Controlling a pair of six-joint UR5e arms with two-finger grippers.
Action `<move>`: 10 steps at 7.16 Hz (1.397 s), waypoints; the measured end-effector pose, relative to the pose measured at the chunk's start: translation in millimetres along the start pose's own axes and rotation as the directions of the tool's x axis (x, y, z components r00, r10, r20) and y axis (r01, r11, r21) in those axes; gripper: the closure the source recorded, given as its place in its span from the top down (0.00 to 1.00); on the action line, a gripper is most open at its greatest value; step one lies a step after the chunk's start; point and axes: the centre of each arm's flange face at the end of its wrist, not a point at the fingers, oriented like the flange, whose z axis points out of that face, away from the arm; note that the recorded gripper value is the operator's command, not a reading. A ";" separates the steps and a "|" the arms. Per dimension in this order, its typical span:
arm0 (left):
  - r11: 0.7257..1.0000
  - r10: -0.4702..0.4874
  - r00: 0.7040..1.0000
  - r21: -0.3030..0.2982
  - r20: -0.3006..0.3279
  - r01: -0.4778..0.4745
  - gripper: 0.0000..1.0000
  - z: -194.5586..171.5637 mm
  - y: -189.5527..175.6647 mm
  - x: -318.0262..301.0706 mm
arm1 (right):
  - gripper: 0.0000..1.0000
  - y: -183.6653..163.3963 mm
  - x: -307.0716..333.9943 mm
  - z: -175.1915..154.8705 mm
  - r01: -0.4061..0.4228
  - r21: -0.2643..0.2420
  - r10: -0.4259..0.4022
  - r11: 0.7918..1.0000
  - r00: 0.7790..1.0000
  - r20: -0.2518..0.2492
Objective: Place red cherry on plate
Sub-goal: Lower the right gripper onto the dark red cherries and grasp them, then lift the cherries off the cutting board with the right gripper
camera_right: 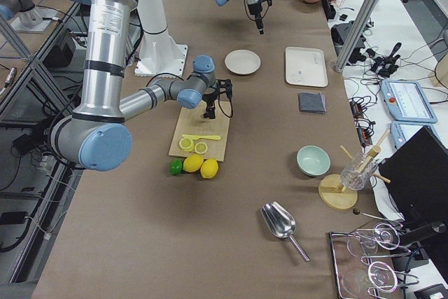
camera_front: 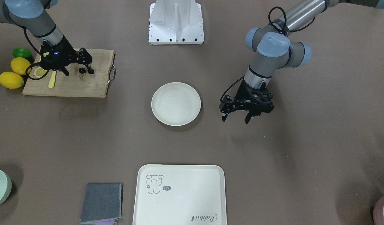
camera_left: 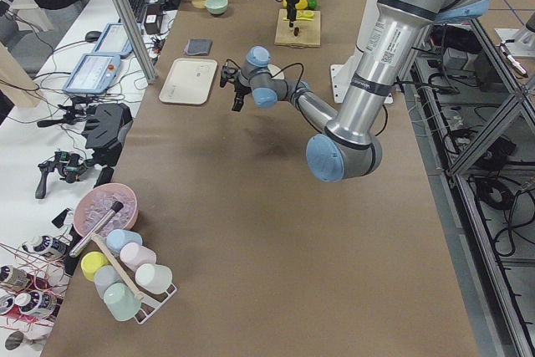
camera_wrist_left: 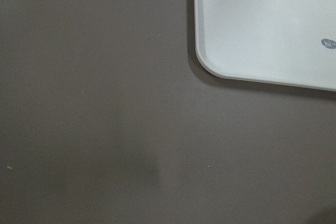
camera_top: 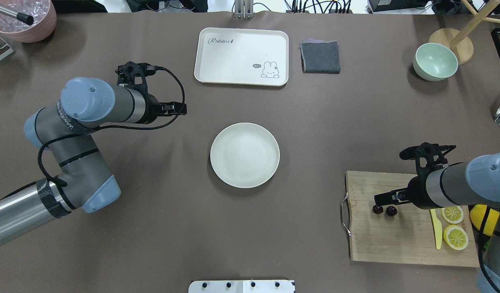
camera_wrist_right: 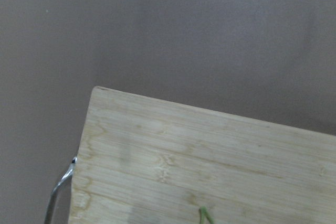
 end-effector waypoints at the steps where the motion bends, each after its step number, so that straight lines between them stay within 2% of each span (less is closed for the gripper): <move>1: 1.000 0.000 1.000 0.001 0.000 0.000 0.98 -0.3 -0.2 -0.2 | 1.00 7.7 -8.2 7.7 -0.009 -0.006 0.009 1.000 1.000 -0.002; 2: 1.000 0.000 1.000 0.001 0.000 0.000 0.98 -0.4 -0.4 -0.2 | 0.88 12.9 -13.0 13.5 -0.009 -0.008 0.008 1.000 1.000 -0.007; 4: 1.000 0.000 1.000 0.000 -0.001 0.000 0.98 -0.5 -0.5 -0.2 | 0.27 17.2 -10.2 23.1 -0.011 -0.009 0.010 1.000 1.000 -0.028; 5: 1.000 0.000 1.000 0.000 -0.002 0.000 0.98 -0.8 -0.5 0.0 | 0.00 17.8 -5.8 26.2 -0.013 -0.006 0.013 1.000 0.999 -0.041; 8: 1.000 0.001 1.000 0.001 -0.005 -0.001 0.98 -1.5 -0.5 0.6 | 0.00 12.6 -4.3 22.6 -0.019 0.015 0.020 1.000 0.999 -0.045; 10: 1.000 0.001 1.000 0.000 -0.006 -0.001 0.98 -1.9 -0.5 0.9 | 0.00 -0.5 -5.4 -0.4 -0.039 0.037 0.040 0.999 0.999 -0.013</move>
